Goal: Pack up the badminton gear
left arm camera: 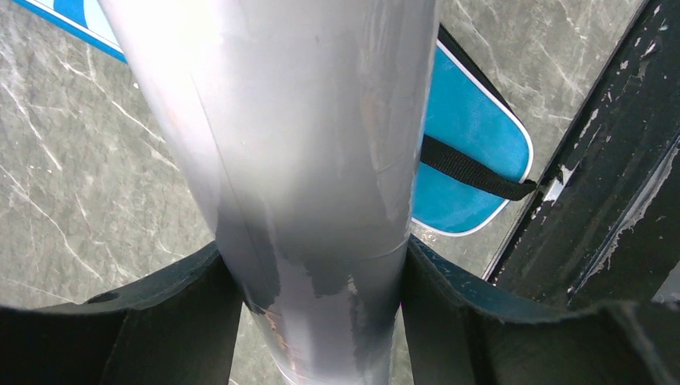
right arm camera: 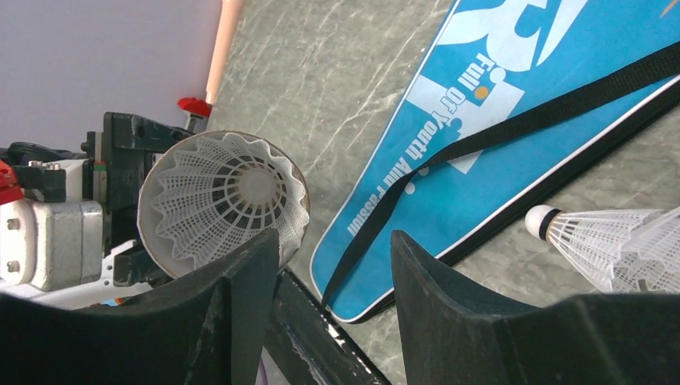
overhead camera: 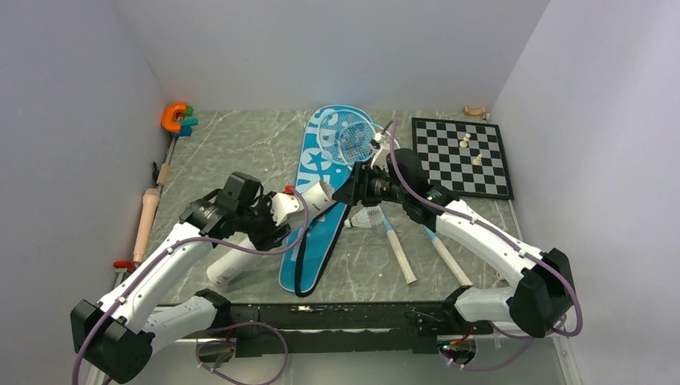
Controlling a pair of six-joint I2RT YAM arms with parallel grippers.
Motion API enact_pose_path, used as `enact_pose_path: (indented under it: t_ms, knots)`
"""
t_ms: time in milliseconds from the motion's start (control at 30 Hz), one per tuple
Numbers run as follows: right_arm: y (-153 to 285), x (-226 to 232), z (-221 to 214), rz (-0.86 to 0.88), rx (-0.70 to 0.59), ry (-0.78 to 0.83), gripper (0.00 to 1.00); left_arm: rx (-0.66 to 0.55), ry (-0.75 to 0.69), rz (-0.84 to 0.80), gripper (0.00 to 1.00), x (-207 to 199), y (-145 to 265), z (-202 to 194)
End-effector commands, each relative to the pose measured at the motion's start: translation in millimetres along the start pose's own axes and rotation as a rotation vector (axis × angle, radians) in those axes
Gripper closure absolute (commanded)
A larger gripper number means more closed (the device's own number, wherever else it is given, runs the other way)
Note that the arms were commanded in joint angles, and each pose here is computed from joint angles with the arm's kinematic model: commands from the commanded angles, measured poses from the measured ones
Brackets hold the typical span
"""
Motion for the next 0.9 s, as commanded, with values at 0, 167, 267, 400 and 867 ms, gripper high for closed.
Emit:
enact_pose_path:
  t_ms: [0, 167, 267, 400, 867]
  knots:
    - [-11, 21, 11, 0.068, -0.004, 0.052, 0.42, -0.088, -0.028, -0.009, 0.36, -2, 14, 27]
    - [-20, 35, 17, 0.112, 0.020, 0.069, 0.33, -0.083, -0.029, -0.014, 0.35, -3, 13, 25]
    - [-7, 36, 35, 0.082, -0.024, 0.083, 0.22, -0.067, -0.031, -0.008, 0.35, -1, 8, 18]
    - [18, 7, 49, -0.008, -0.083, 0.040, 0.12, -0.036, -0.035, 0.004, 0.35, 1, 0, 5]
    - [19, -111, -26, -0.290, 0.014, -0.090, 0.20, -0.021, -0.039, -0.004, 0.35, -2, -1, -3]
Point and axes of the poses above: each gripper's point midway between its finger pads, its own y axis back along the fingers, its own x axis along the line the jaws close on, z = x × y, the point moved 1 cm from there along y, back along the fingers, and after that the axes turned 10 degrees about y, right-handed, at the moved point
